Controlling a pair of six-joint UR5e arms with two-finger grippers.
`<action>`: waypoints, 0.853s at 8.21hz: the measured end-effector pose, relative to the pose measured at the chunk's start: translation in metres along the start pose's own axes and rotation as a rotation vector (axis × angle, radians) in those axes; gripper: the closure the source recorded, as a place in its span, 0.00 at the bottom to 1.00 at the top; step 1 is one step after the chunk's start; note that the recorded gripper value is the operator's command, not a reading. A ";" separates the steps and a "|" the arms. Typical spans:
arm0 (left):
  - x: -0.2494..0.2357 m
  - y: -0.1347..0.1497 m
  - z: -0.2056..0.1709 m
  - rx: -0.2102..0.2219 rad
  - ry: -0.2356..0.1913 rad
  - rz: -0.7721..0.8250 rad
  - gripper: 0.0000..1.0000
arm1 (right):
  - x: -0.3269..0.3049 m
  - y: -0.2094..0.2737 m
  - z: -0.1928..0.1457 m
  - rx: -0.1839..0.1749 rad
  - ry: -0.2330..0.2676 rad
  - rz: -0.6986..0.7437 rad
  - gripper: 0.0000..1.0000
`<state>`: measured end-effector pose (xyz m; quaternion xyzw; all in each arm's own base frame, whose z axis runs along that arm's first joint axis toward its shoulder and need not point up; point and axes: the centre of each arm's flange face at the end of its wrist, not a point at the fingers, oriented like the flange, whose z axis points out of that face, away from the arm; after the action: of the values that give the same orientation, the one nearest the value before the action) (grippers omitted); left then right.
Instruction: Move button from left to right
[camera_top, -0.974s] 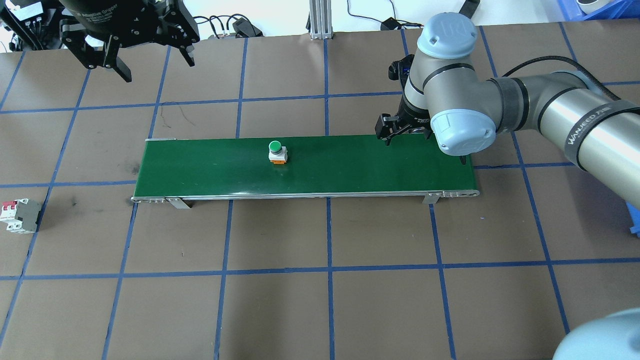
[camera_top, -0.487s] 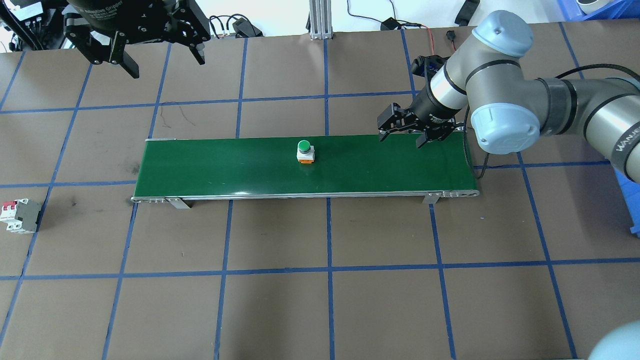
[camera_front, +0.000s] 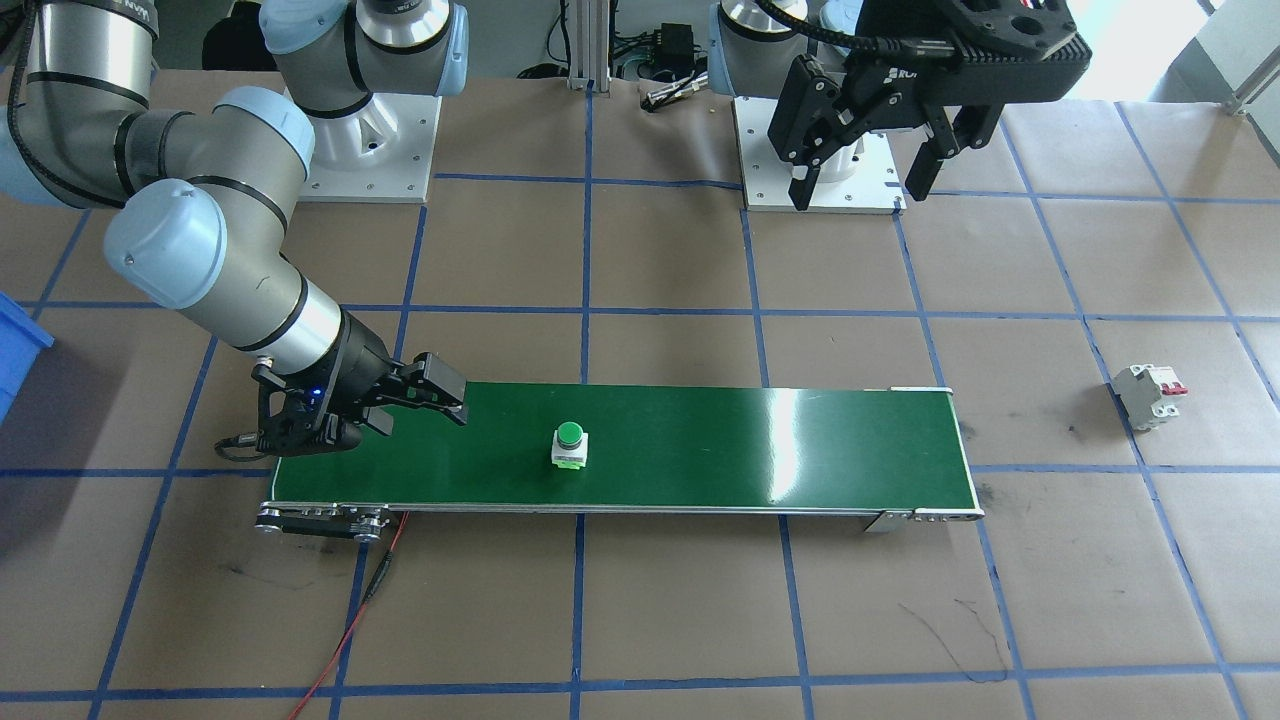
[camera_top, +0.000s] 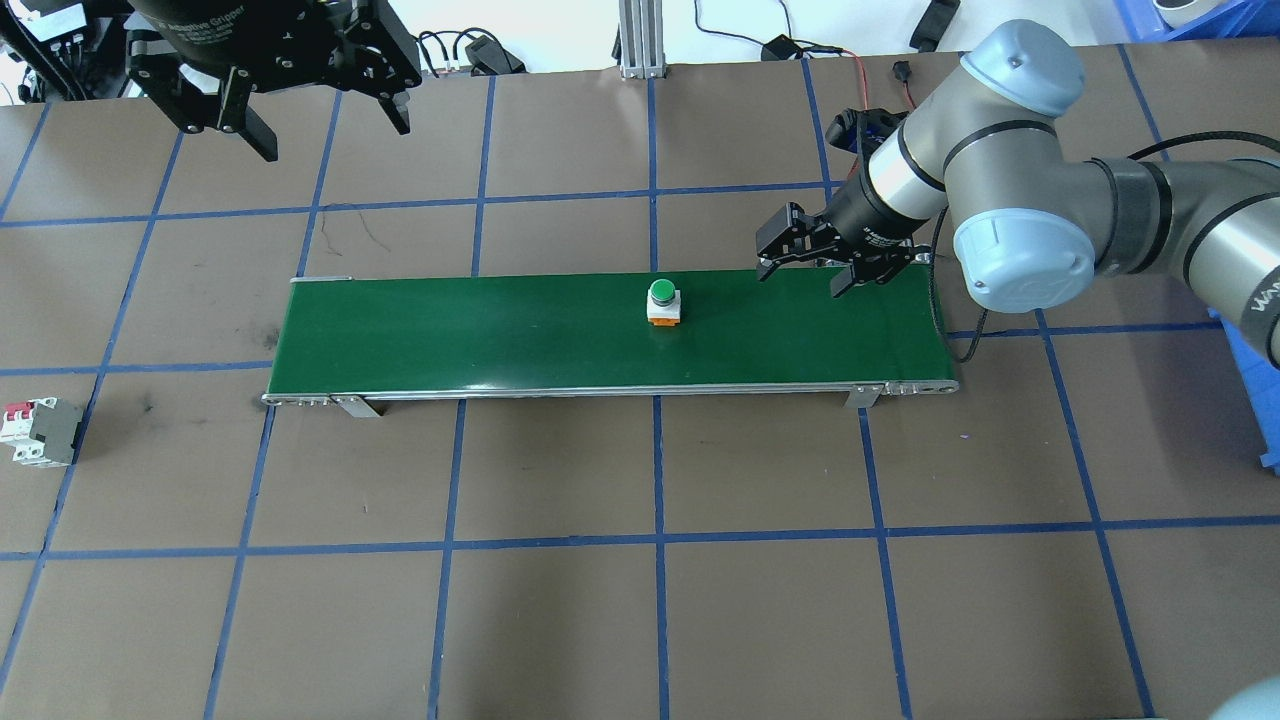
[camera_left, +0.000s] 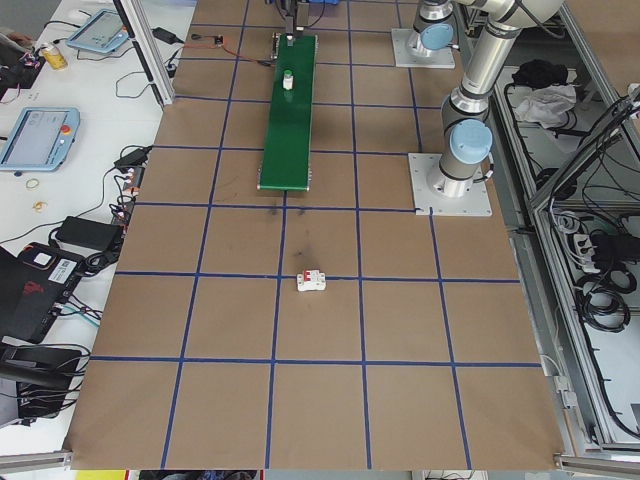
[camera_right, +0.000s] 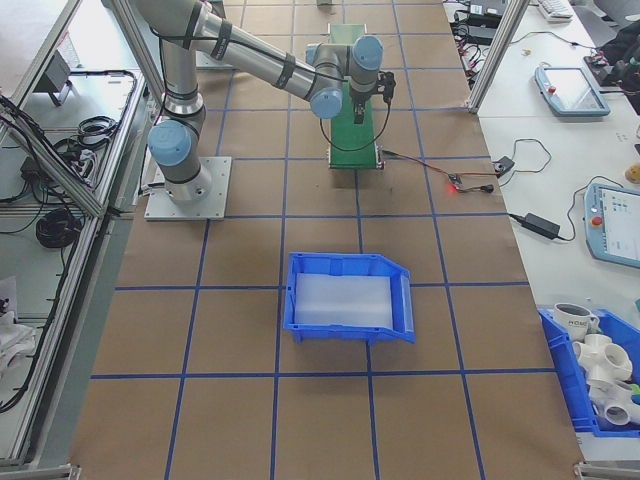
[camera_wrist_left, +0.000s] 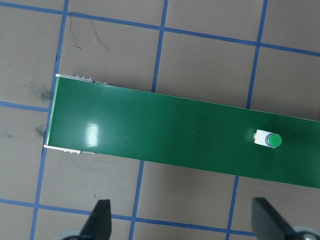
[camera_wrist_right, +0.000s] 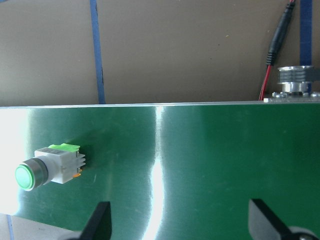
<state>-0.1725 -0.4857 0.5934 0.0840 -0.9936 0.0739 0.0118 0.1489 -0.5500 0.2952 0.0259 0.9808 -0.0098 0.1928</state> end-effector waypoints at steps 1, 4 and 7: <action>0.000 0.001 -0.002 0.003 0.000 0.000 0.00 | -0.002 0.001 0.001 0.000 -0.001 0.012 0.03; 0.000 0.004 -0.003 0.000 0.001 0.002 0.00 | -0.031 -0.001 0.011 0.028 0.008 0.092 0.03; -0.002 0.012 -0.002 -0.044 -0.010 0.002 0.00 | -0.026 -0.013 0.041 0.045 0.062 0.109 0.34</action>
<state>-0.1729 -0.4734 0.5939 0.0831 -0.9952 0.0515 0.0084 0.1877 -0.5657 0.2677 0.0840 0.9830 -0.0207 0.1618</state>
